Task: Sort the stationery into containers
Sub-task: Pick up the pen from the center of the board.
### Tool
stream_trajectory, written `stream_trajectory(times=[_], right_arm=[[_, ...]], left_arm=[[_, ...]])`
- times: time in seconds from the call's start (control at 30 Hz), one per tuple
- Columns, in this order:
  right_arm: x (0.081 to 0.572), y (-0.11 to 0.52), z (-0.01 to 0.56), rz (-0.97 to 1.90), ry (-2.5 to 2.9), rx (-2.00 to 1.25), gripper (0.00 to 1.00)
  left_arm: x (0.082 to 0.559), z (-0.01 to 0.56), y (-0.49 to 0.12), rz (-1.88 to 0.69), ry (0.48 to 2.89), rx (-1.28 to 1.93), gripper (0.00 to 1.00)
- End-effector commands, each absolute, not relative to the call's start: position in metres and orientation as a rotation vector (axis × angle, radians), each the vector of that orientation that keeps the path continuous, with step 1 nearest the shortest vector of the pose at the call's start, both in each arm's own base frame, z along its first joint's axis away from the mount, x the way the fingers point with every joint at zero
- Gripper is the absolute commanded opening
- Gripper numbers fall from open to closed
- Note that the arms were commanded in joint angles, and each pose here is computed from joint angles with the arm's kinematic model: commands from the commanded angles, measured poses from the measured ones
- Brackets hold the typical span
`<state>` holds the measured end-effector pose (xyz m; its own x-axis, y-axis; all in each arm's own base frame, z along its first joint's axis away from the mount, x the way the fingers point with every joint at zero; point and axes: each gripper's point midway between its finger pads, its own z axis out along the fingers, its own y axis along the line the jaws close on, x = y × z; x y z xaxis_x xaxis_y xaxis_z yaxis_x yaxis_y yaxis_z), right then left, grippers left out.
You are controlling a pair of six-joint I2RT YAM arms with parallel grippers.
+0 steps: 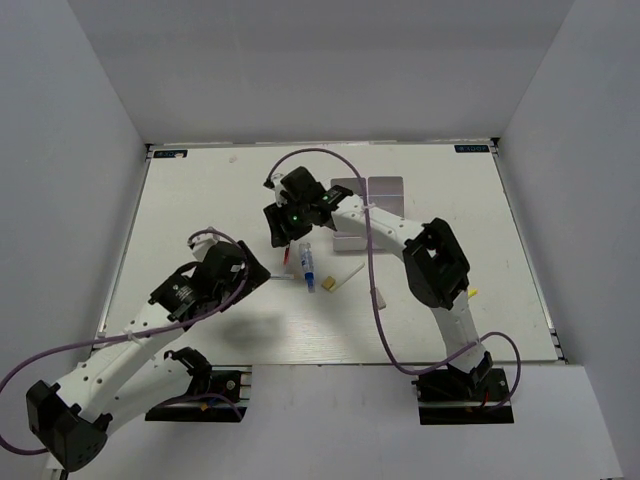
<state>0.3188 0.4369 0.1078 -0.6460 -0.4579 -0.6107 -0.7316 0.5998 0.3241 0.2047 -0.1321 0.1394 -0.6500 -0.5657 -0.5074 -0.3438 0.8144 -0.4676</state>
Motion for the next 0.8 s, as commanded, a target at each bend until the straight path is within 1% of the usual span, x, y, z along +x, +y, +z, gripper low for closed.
stream_trajectory(times=[0.0, 0.07, 0.2, 0.37, 0.53, 0.57, 0.77], right_arm=[[0.346, 0.455, 0.122, 0.678, 2.309, -0.748, 0.56], [0.353, 0.455, 0.106, 0.594, 2.318, -0.717, 0.56], [0.361, 0.442, 0.085, 0.457, 2.338, -0.663, 0.48], [0.365, 0.435, 0.069, 0.410, 2.364, -0.647, 0.48], [0.367, 0.437, 0.067, 0.394, 2.354, -0.652, 0.48], [0.366, 0.439, 0.065, 0.406, 2.358, -0.659, 0.49], [0.361, 0.435, 0.041, 0.385, 2.416, -0.646, 0.49]], left_arm=[[0.198, 0.147, -0.135, -0.512, 2.316, -0.802, 1.00], [0.195, 0.152, -0.133, -0.528, 2.303, -0.801, 1.00], [0.188, 0.149, -0.126, -0.501, 2.313, -0.819, 1.00], [0.184, 0.141, -0.123, -0.488, 2.323, -0.842, 1.00], [0.185, 0.138, -0.126, -0.496, 2.330, -0.840, 1.00], [0.185, 0.136, -0.128, -0.493, 2.345, -0.839, 1.00], [0.185, 0.135, -0.130, -0.499, 2.353, -0.837, 1.00]])
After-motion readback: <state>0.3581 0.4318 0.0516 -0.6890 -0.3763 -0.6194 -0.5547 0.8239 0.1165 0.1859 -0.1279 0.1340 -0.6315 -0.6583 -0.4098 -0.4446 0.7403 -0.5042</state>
